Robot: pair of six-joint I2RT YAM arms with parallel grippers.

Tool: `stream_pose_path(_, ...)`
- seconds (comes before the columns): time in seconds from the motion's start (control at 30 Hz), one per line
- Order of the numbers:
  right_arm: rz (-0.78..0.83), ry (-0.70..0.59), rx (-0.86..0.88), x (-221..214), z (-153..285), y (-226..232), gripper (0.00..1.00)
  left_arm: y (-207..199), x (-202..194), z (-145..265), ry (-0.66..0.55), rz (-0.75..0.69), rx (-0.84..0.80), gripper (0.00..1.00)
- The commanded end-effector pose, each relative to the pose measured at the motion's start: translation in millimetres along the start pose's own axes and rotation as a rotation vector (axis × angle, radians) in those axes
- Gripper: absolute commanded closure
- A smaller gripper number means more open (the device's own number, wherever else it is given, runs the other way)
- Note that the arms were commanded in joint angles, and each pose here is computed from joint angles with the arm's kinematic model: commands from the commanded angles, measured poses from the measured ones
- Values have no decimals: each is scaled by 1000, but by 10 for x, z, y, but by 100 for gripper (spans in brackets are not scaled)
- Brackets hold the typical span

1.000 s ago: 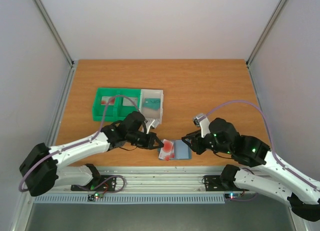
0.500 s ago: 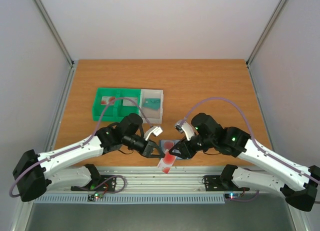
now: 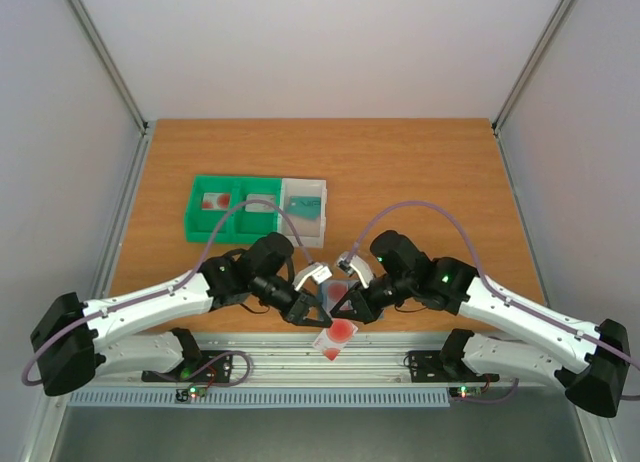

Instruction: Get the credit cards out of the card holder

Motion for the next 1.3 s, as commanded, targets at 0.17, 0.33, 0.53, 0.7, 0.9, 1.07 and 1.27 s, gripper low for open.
stream_pose_path(0.17, 26, -22, 91, -26, 120, 187, 99, -113, 209, 147, -87, -117, 68, 86)
stream_pose_path(0.33, -42, -169, 51, 151, 228, 186, 99, 30, 360, 436, -219, -37, 288, 53)
stream_pose_path(0.53, -112, -450, -18, 583, 449, 206, 99, 146, 446, 1039, -490, 201, 478, 32)
stream_pose_path(0.7, -166, -659, 3, 886, 723, 352, 99, 24, 499, 1386, -678, 259, 533, 7)
stream_pose_path(0.9, -235, -821, 55, 1102, 906, 428, 99, -23, 515, 1529, -802, 257, 523, 5)
stream_pose_path(1.07, -288, -910, 134, 1169, 996, 445, 99, -117, 647, 1456, -884, 225, 361, 15)
stream_pose_path(1.27, -326, -978, 203, 1183, 1085, 446, 99, -119, 812, 1352, -886, 199, 297, 30)
Point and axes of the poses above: each gripper's point midway between its finger pads, its own z axis back along the fingers, its own y axis along the line the jaws close on, x = y × z, the point moved 3 cm from there along z, back along the fingers, and after that the axes turned 15 degrees about -z, right-handed, at the moved point
